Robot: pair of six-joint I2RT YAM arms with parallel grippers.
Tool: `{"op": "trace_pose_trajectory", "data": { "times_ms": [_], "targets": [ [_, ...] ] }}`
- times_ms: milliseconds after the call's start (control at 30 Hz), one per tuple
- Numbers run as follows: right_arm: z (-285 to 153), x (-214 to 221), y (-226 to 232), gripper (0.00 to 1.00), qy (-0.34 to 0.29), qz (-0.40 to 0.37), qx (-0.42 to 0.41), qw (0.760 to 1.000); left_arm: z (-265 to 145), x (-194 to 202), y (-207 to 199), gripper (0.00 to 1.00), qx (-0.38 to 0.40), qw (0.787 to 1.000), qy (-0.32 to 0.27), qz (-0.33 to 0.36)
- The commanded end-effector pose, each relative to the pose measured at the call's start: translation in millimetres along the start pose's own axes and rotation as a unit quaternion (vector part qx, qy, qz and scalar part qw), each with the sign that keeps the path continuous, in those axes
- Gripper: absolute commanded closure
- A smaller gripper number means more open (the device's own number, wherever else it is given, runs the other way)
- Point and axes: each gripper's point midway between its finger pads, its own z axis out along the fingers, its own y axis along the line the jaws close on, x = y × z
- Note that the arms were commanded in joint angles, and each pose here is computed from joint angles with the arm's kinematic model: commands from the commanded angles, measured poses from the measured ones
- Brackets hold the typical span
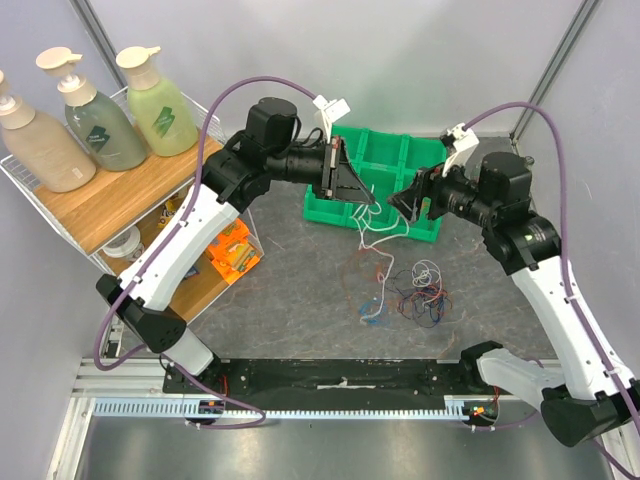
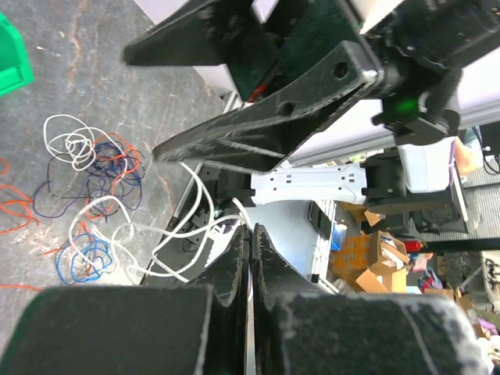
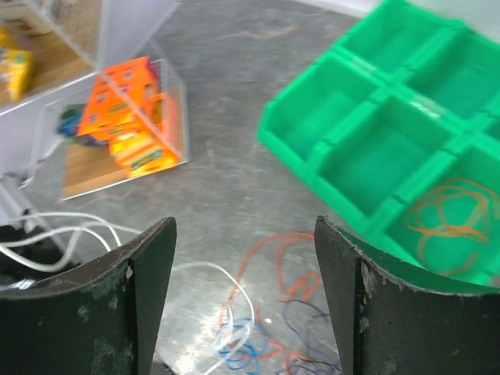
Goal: Untangle the cables
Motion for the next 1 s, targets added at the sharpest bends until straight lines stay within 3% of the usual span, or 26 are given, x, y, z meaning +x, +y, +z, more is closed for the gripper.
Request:
{"op": "trace_pose_trajectory", "data": {
  "times_ms": [0,133,333,567,800,967],
  "targets": [
    [-23.5,-6.6,-12.7,0.21,0.027,-0.063,0.057,0.996,-21.7,-5.0,-6.2,0.98,-0.012,1.000,-0.026,0.010],
    [-22.2,-18.9,45.0,0.21,-0.003,-0.078,-0.092,0.993,-18.5,-5.2,-4.1,0.98,-0.007,1.000,-0.019,0.000],
    [-9.8,-22.9,79.4,0.21,-0.026,-0.081,-0.185,0.979,-15.1,-7.1,-13.6,0.98,0.023,1.000,-0.014,-0.010],
    [4.4,-4.7,92.7,0.22,-0.006,-0.082,-0.227,0.971,-14.7,-13.8,-24.8,0.99,0.048,0.998,-0.022,-0.019],
    [11.9,4.8,90.7,0.23,-0.012,-0.070,-0.211,0.975,-15.7,-24.2,-31.6,0.98,0.065,0.997,-0.036,-0.031],
    [18.6,2.1,76.2,0.36,-0.036,-0.062,-0.135,0.988,-15.1,-33.4,-31.1,0.98,0.065,0.996,-0.051,-0.037]
  ]
}}
